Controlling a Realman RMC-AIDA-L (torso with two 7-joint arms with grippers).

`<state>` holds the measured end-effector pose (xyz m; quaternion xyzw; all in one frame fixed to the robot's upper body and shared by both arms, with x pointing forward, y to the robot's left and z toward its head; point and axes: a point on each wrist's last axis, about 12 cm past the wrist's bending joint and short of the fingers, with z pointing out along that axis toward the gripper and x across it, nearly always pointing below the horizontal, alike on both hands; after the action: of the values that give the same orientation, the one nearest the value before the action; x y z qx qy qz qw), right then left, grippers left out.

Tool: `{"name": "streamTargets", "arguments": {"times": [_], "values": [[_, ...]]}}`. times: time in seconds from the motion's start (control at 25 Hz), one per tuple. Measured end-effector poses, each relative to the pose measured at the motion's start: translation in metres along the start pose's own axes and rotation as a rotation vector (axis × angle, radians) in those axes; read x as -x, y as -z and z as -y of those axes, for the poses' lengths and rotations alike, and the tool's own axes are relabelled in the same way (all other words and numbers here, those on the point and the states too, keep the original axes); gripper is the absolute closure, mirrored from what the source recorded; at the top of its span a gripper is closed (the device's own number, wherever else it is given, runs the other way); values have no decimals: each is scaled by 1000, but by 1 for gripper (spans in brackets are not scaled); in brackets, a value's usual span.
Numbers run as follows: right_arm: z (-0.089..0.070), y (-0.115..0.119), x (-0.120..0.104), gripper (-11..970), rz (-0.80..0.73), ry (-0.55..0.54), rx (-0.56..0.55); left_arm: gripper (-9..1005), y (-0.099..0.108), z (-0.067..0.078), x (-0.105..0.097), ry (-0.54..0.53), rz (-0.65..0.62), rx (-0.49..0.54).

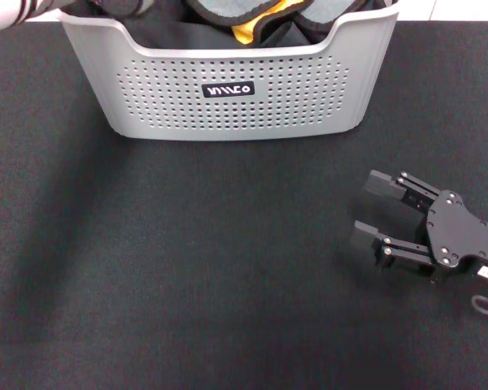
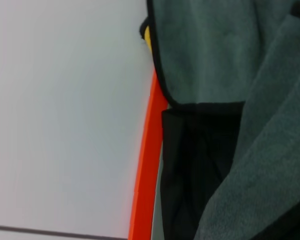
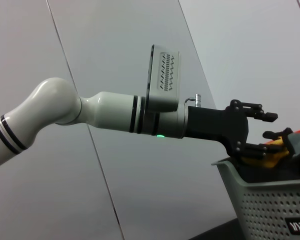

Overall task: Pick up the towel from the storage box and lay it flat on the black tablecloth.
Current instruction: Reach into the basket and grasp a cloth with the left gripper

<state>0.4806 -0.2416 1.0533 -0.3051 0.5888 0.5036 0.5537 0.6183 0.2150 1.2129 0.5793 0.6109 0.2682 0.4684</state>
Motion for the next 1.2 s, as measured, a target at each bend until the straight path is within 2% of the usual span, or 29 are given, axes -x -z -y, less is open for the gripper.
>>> {"name": "streamTargets", "arguments": {"times": [0.16,0.36,0.8,1.04,1.2], "values": [[-1,1,-1,116,1,-3,-4,327,-1,-1,1,-44,8,22],[-2,2,-2,117,3,-6,-5,328,-9,6,2,-98,17,35],[-6,6,-5,121,9,-18,-13,329,-15,10,8,-128,33,35],[-8,9,-7,123,13,-24,-17,328,-10,20,-2,-203,11,18],[-8,9,-6,124,14,-24,-17,328,-10,21,-4,-216,10,42]]}}
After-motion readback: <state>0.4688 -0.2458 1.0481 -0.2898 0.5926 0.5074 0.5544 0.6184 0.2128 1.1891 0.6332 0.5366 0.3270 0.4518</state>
